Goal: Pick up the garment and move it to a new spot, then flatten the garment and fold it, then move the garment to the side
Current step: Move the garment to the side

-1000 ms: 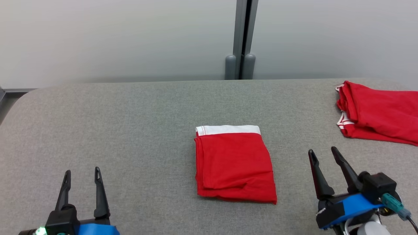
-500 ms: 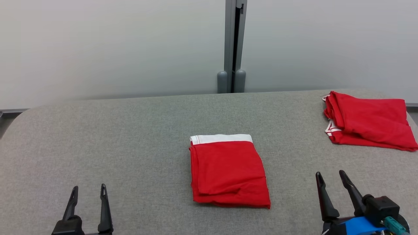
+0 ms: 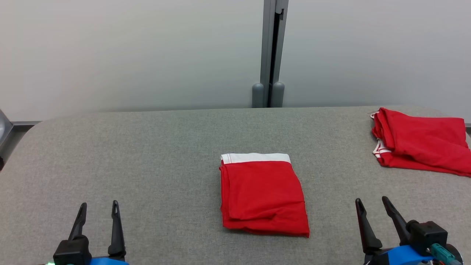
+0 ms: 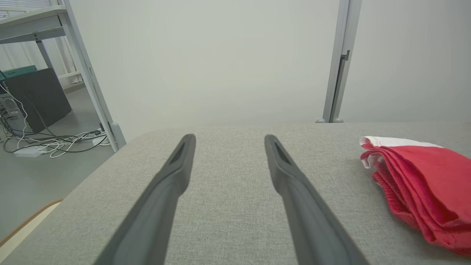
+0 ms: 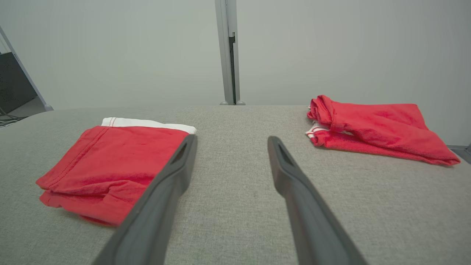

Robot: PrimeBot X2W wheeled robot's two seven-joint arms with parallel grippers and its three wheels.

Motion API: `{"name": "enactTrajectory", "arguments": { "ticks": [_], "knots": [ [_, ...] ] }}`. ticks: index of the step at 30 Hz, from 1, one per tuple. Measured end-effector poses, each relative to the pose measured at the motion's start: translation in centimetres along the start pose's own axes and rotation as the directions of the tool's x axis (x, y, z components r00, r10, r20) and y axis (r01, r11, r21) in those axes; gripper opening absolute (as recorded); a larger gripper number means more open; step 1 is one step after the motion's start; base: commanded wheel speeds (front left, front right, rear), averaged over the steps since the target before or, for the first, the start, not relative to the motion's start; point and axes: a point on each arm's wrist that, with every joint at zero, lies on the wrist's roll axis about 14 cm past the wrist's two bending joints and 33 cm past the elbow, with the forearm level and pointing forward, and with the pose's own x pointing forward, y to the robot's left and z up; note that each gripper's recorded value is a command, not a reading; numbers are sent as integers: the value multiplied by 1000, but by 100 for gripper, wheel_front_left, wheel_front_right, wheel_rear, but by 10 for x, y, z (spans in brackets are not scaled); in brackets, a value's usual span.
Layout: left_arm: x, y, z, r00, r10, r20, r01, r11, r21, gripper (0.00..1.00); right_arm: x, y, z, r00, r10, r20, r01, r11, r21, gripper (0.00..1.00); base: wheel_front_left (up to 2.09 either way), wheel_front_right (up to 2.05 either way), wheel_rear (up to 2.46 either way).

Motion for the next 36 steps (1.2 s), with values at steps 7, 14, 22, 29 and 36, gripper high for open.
{"name": "enactTrajectory", "arguments": {
  "ticks": [7,14,22,29,36],
  "knots": [
    [2,0,1,1000,1,3,-1,1000,5,100,-2,0,-3,1000,-3,-11,3,1000,3,100,0,0,0],
    [2,2,1,1000,5,2,-5,1000,2,100,-4,0,-7,1000,-3,-24,3,1000,15,100,0,0,0],
    [5,2,2,1000,12,4,-12,1000,-1,100,15,17,-7,998,49,-27,-48,998,33,100,0,0,0],
    [9,3,-1,1000,17,-8,-17,1000,-2,100,71,60,25,983,185,7,-185,983,-8,100,0,0,0],
    [22,4,-6,999,33,-19,-33,999,-7,100,109,70,-12,959,229,-165,-238,971,-34,100,0,0,0]
  ]
}}
